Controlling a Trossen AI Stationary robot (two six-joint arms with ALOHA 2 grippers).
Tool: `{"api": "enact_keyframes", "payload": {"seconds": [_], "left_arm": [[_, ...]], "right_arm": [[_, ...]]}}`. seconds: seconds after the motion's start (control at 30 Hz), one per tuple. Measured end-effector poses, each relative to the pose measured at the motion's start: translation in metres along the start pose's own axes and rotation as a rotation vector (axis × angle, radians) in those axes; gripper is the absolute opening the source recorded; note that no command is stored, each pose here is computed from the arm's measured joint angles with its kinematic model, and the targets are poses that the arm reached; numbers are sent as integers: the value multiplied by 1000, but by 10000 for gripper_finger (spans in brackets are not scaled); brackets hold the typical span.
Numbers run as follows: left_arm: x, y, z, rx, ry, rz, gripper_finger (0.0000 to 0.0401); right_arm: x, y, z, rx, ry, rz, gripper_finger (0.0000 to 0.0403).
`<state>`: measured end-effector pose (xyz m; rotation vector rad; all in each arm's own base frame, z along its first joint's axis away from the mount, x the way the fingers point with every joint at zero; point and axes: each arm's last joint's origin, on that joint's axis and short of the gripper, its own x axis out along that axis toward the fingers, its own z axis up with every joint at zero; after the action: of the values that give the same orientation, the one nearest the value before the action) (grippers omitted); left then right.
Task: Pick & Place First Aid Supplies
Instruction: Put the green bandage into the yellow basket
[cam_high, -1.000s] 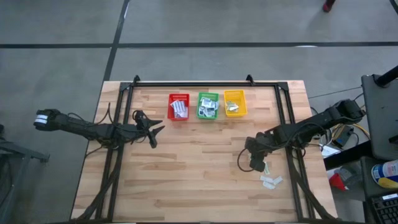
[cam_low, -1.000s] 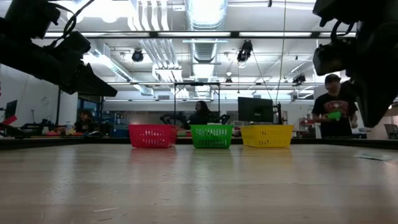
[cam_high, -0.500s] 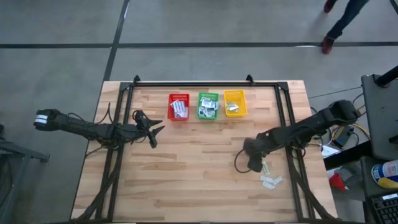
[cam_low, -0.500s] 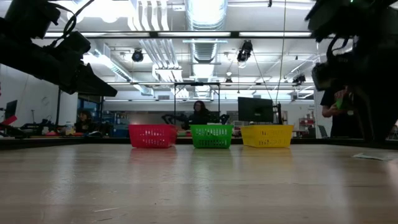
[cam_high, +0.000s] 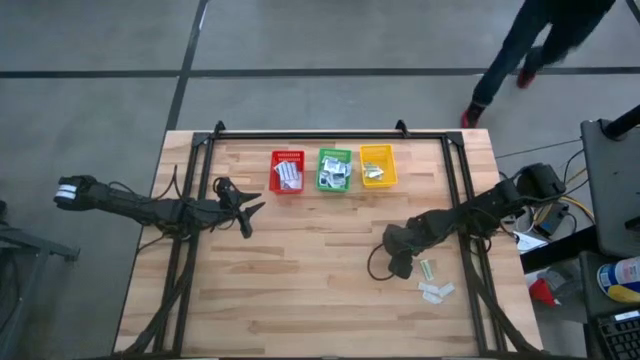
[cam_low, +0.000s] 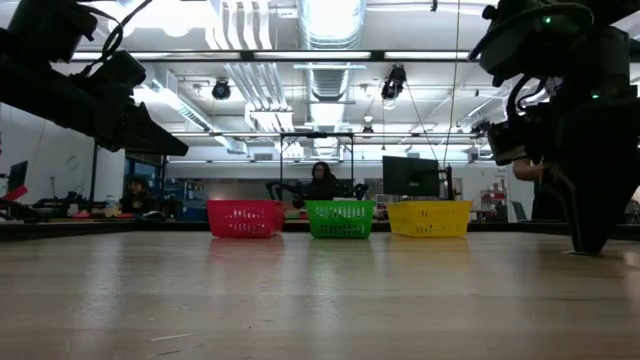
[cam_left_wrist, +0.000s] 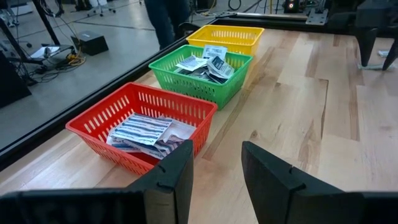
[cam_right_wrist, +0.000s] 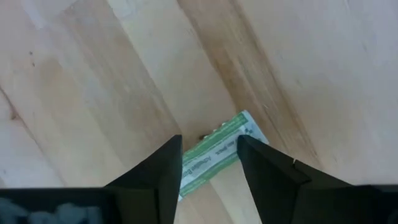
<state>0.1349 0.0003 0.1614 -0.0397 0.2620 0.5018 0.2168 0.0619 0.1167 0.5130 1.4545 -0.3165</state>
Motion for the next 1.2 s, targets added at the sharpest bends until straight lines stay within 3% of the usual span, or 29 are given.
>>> {"api": "enact_keyframes", "payload": {"seconds": [0.6, 0.97, 1.2], "left_arm": [[0, 0, 0, 1, 0, 0, 133], [0, 0, 0, 1, 0, 0, 133], [0, 0, 0, 1, 0, 0, 133]], "right_arm": [[-9, -4, -1, 28, -94, -36, 14], [-16, -2, 3, 56, -120, -14, 8], [-36, 2, 15, 80, -233, 17, 8]]}}
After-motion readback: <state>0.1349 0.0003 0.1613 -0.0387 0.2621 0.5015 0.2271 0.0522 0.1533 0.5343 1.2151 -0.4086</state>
